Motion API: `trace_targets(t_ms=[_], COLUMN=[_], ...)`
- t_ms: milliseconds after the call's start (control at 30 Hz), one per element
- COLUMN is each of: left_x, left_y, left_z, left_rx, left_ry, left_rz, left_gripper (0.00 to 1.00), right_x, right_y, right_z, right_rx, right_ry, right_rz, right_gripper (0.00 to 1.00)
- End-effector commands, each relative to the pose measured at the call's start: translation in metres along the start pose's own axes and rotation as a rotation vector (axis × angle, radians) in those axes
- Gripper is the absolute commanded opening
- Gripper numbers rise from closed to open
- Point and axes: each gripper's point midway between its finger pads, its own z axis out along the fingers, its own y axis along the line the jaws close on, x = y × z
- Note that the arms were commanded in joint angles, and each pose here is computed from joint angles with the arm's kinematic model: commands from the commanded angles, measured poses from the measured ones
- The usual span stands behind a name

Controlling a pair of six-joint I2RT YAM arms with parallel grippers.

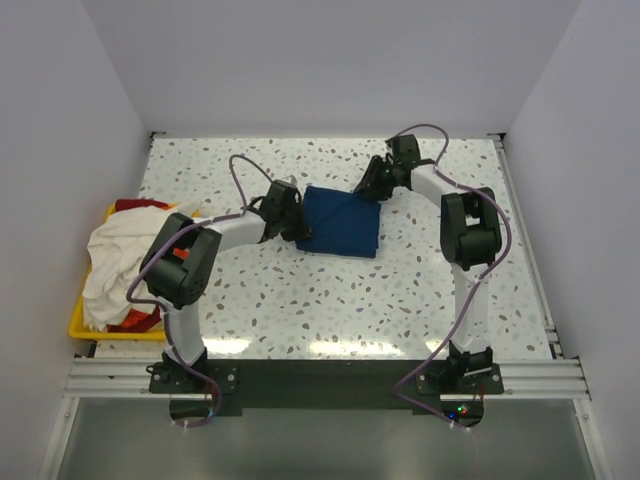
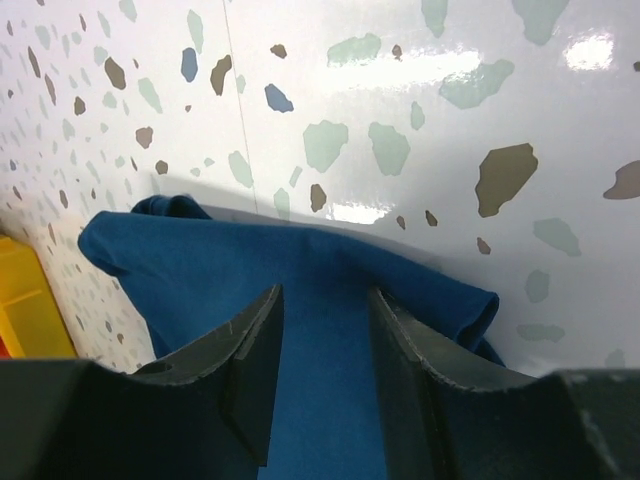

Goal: Fold and stack the t-shirts
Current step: Fold the tshirt

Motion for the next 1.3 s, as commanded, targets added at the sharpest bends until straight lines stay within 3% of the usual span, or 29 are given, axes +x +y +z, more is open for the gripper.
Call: trace_targets(t_ms=[0, 200, 400, 667, 1033, 1267], left_x=[0.006, 0.0, -0.047, -0.08, -0.103, -0.108], left_y=[-0.018, -0.039, -0.059, -0.053, -0.005, -0.013], left_z=[-0.018, -0.031, -0.039, -0.005, 0.062, 0.054], left_rx=[0.018, 0.061, 0.068, 0.051, 0.063, 0.108], left_ry=[0.023, -0.01, -0.103, -0.147, -0.112, -0.112], left_rz=[0.007, -0.003, 0.031, 0.043, -0.023, -0.02], left_gripper=[0.0, 0.0, 0.0, 0.0, 0.0, 0.0], right_x=[-0.029, -0.035, 0.017, 0.076, 0.146, 0.148], right_y=[0.036, 0.062, 0.068, 0.07, 0.004, -0.012], right_z=[-0.03, -0.073, -0.095, -0.112, -0.089, -0.099], right_rx=[-0.073, -0.115, -0.169, -0.244, -0.186, -0.167], right_ry=[-0.082, -0.144, -0.095, -0.033, 0.092, 0.069], right_rz=[-0.053, -0.08, -0.065, -0.041, 0.106, 0.133], right_gripper=[0.43, 0.44, 0.44, 0.44, 0.42, 0.41])
